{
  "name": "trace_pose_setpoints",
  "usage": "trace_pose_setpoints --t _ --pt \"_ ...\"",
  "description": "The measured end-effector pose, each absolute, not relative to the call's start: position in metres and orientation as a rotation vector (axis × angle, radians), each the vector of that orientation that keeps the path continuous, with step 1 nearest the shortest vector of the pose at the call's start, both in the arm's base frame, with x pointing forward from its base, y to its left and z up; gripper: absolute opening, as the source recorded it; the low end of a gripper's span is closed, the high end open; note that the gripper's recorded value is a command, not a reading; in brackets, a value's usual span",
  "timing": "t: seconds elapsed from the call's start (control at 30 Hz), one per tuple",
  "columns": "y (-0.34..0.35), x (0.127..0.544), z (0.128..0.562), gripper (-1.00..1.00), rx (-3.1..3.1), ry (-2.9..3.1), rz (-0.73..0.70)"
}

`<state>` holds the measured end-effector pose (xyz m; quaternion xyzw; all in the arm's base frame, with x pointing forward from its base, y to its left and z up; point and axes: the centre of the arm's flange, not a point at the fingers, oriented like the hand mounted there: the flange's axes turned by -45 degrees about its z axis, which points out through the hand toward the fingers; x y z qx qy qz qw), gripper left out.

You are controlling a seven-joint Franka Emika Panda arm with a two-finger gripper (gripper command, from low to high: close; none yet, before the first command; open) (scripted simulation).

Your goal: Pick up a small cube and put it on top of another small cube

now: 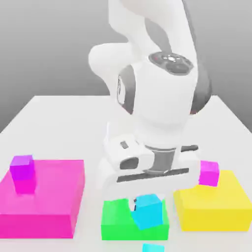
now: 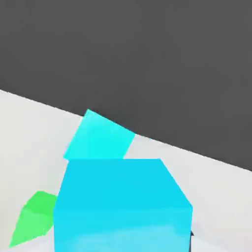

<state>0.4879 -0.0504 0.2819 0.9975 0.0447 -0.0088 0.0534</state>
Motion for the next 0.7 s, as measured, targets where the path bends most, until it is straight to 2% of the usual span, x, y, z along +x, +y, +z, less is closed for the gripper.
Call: trace_pose_setpoints --t 0.07,0.17,0.27,0.37,0.4,0.6,0.7 --pt "-0.128 0.459 0.295 -1.0 3.037 -0.157 -0.031" --pt "-0.23 0.388 0.318 -1.0 3.012 -0.631 -0.023" --pt "-0.279 0.327 0.321 -1.0 2.986 -0.954 -0.003" --pt "-0.286 0.317 0.286 -1.0 2.98 -1.01 0.002" --pt "-0.287 0.315 0.274 1.0 2.977 -1.014 0.001" --pt "-0.287 0.314 0.268 1.0 2.974 -1.017 0.001" --pt "-0.288 0.315 0.292 1.0 2.976 -1.018 0.001"
